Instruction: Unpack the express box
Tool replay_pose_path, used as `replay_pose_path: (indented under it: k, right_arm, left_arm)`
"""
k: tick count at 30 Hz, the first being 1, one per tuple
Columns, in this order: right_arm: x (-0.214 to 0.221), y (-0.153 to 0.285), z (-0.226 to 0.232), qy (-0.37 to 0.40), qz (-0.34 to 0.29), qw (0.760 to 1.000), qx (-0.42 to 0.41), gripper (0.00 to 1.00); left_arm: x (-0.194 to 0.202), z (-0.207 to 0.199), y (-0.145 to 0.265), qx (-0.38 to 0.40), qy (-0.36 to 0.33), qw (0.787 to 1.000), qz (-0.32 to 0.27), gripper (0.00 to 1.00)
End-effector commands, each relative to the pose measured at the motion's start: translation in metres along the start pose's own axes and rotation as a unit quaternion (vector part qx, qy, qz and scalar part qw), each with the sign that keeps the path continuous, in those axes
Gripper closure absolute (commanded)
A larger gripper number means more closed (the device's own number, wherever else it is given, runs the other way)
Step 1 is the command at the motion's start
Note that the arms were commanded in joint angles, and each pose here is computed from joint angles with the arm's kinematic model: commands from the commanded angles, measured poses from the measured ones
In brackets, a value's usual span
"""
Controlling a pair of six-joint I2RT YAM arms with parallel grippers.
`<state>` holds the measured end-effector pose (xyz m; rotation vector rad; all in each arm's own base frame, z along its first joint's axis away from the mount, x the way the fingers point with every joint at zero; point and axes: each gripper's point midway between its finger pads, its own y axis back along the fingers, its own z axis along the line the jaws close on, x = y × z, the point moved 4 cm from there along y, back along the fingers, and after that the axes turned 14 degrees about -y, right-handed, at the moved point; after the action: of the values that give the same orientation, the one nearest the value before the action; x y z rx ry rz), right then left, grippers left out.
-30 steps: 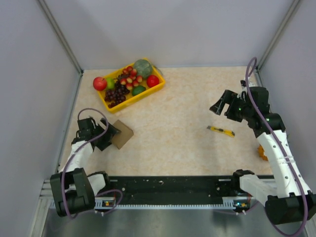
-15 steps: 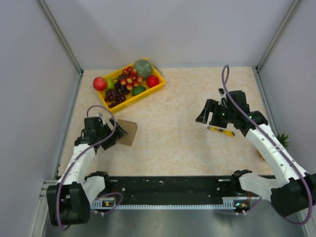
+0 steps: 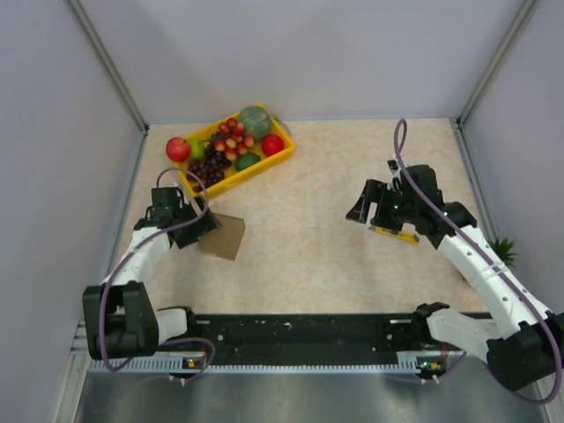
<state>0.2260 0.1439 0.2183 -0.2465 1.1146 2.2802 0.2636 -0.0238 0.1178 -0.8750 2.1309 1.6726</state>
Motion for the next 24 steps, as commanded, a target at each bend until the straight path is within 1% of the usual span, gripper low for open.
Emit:
replay_pose_path:
  k: [1,3,4,5,7,11,13,16,19,21,22,24]
  right_arm:
    - [-0.002,0.008,0.007,0.002,-0.026,0.999,-0.021,0.21]
    - [0.001,0.008,0.004,-0.002,-0.024,0.999,-0.02,0.21]
    - [0.003,0.008,0.003,-0.003,-0.024,1.0,-0.02,0.21]
    - [0.005,0.007,0.001,-0.005,-0.021,1.0,-0.018,0.21]
    - [0.007,0.007,-0.002,-0.008,-0.019,1.0,-0.016,0.21]
    - [0.011,0.001,-0.007,-0.011,-0.011,1.0,-0.008,0.22]
    - [0.011,-0.001,-0.007,-0.008,-0.011,1.0,-0.004,0.21]
    - [0.013,-0.009,-0.007,-0.001,-0.004,1.0,0.002,0.22]
    - [0.017,-0.018,-0.001,0.019,0.003,1.0,0.003,0.22]
    - [0.015,-0.024,0.008,0.039,-0.002,0.999,-0.006,0.21]
    - [0.016,-0.031,0.011,0.045,0.004,0.999,-0.004,0.21]
    - [0.013,-0.036,0.03,0.074,0.002,0.997,-0.026,0.19]
  left_arm:
    - [-0.012,-0.029,-0.01,0.11,-0.005,0.994,0.009,0.16]
    - [-0.009,-0.037,-0.013,0.144,0.005,0.99,0.005,0.17]
    - [-0.007,-0.045,-0.01,0.175,0.009,0.984,0.008,0.18]
    - [-0.003,-0.051,-0.011,0.196,0.006,0.981,-0.002,0.18]
    - [0.003,-0.063,-0.008,0.228,0.012,0.974,0.002,0.18]
    - [0.03,-0.094,-0.014,0.255,-0.023,0.966,0.035,0.18]
    - [0.038,-0.11,-0.015,0.267,-0.037,0.962,0.044,0.19]
    - [0.043,-0.118,-0.022,0.263,-0.036,0.962,0.057,0.2]
    - [0.041,-0.112,-0.024,0.229,-0.027,0.972,0.053,0.2]
    - [0.033,-0.108,-0.02,0.205,-0.032,0.978,0.03,0.19]
    - [0.034,-0.104,-0.017,0.191,-0.032,0.981,0.034,0.18]
    - [0.026,-0.099,-0.01,0.167,-0.036,0.985,0.01,0.17]
